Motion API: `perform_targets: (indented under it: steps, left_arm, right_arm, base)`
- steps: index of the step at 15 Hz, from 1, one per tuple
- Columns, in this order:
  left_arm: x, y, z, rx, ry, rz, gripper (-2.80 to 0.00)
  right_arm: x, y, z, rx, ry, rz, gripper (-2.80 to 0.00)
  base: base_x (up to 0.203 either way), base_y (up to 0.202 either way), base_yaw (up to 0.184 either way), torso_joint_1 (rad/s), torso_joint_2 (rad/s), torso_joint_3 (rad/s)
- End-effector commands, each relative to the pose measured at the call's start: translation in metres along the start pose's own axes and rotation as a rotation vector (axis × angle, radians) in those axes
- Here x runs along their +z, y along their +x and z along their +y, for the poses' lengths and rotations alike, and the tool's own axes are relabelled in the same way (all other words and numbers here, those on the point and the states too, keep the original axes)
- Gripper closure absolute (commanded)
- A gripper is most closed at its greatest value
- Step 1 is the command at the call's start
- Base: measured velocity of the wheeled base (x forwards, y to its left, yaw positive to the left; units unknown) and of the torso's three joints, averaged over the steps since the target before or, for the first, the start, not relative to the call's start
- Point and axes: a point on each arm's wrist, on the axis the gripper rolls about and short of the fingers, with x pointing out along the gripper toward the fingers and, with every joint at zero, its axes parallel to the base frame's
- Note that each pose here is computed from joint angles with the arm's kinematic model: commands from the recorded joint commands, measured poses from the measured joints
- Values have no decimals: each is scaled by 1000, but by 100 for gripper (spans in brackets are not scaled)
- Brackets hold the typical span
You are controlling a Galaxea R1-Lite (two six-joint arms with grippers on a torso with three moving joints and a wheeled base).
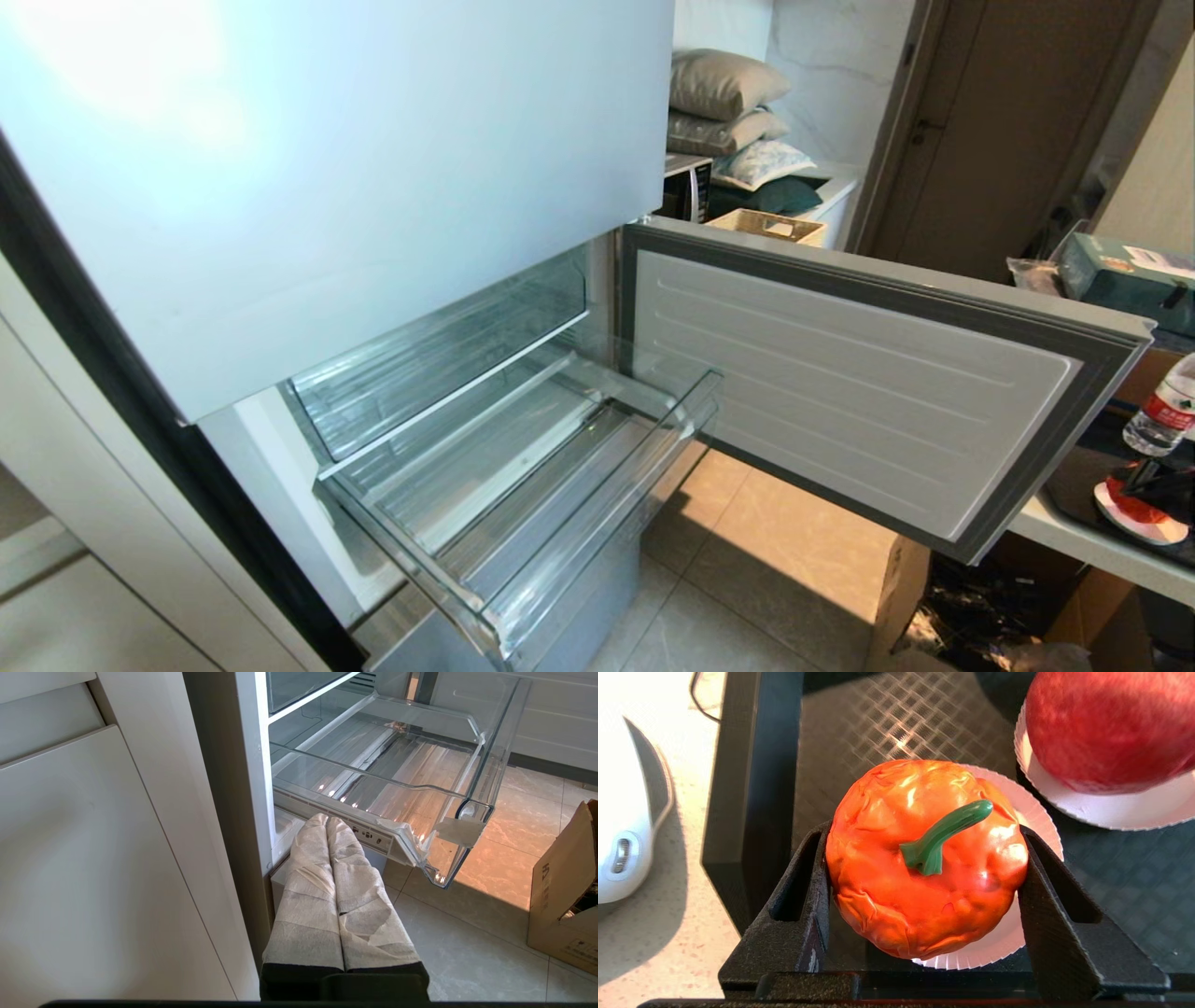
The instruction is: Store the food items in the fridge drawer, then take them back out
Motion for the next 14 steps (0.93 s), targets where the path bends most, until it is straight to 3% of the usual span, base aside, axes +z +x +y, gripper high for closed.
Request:
perform_targets:
  steps: [1, 4, 5, 6, 14]
  left_arm:
    - [0, 0, 0, 1, 0, -1, 0]
    - [0, 0, 0, -1, 0, -1, 0]
    - [0, 0, 0, 1, 0, -1, 0]
    - [0, 0, 0, 1, 0, 1, 0]
    - [0, 0, 0, 0, 0, 0, 0]
  right_arm:
    - [-2, 2, 1, 4, 1, 3, 0]
    - [-3, 3, 0, 0, 0, 5, 0]
    - [-4, 3, 0, 0, -3, 5, -213]
    - [-3, 3, 0, -1, -3, 2, -280]
    - [10, -7, 3, 3, 0, -36, -280]
  base:
    - [0, 0, 0, 0, 0, 0]
    - [0, 0, 0, 0, 0, 0]
    - [0, 0, 0, 0, 0, 0]
    - [0, 0, 0, 0, 0, 0]
    - [0, 0, 0, 0, 0, 0]
